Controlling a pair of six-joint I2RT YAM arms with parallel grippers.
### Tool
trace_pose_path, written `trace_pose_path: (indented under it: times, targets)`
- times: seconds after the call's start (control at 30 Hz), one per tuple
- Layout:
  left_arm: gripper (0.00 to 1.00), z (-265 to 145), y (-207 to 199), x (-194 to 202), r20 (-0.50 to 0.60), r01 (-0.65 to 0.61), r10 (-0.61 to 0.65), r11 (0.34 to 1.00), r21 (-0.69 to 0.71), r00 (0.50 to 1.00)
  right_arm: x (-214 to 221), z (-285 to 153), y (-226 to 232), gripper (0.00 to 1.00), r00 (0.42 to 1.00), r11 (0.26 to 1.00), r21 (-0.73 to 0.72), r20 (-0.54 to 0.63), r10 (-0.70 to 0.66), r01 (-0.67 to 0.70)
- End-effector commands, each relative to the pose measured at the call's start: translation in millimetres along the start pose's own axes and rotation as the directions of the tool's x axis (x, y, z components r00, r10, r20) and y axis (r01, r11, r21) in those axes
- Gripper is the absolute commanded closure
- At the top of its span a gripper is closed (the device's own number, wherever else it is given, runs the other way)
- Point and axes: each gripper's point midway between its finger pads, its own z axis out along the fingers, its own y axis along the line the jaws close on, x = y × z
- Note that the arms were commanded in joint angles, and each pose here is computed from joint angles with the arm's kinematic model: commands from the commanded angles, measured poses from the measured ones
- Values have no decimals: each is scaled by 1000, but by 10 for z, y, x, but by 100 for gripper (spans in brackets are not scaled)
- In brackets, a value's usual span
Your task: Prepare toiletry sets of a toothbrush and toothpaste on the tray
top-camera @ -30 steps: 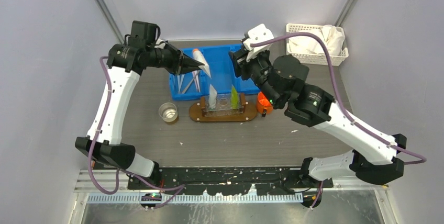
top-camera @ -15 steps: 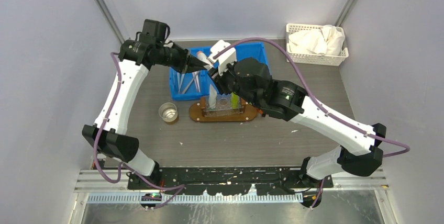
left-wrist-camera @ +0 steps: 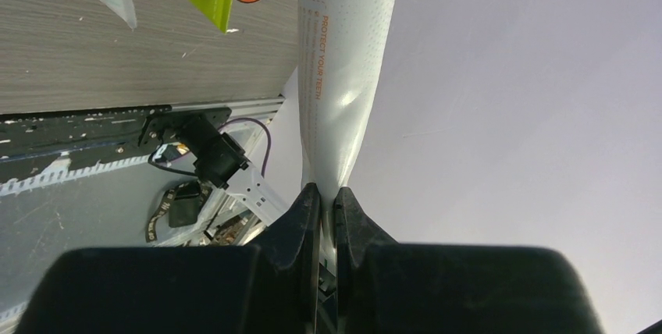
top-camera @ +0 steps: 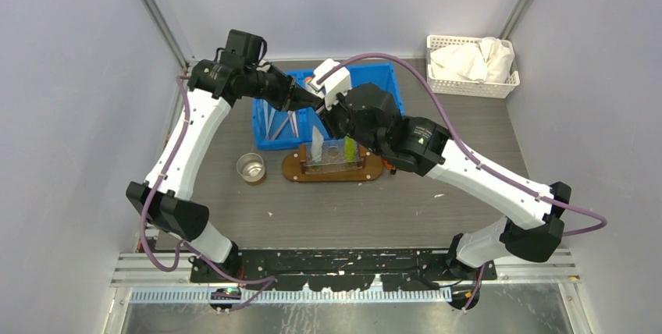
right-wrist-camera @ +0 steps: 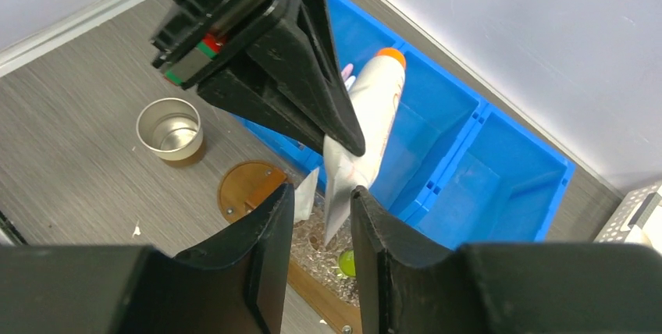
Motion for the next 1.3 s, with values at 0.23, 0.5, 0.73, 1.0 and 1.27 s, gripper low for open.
trace_pose_path:
  times: [0.23, 0.5, 0.73, 1.0, 1.27]
  targets:
    - [99, -185, -174, 147, 27, -71, 68, 993, 92, 997, 38, 68, -138, 65, 997, 997, 13, 26, 73, -73]
    - [99, -125, -127, 172, 21, -74, 72, 994, 82, 997, -4, 112, -155, 67, 995, 996, 8, 46, 89, -89]
    - [99, -44, -102, 165, 19, -78, 77, 994, 74, 997, -27, 125, -171, 77, 995, 996, 10, 52, 89, -89]
    - [93, 81, -128, 153, -3, -115, 116, 989, 90, 993, -29, 135, -162, 99, 994, 995, 3, 57, 95, -95]
    - [89, 205, -146, -24, 19, -149, 147, 984, 103, 989, -119, -6, -244, 99, 991, 993, 17, 79, 111, -113]
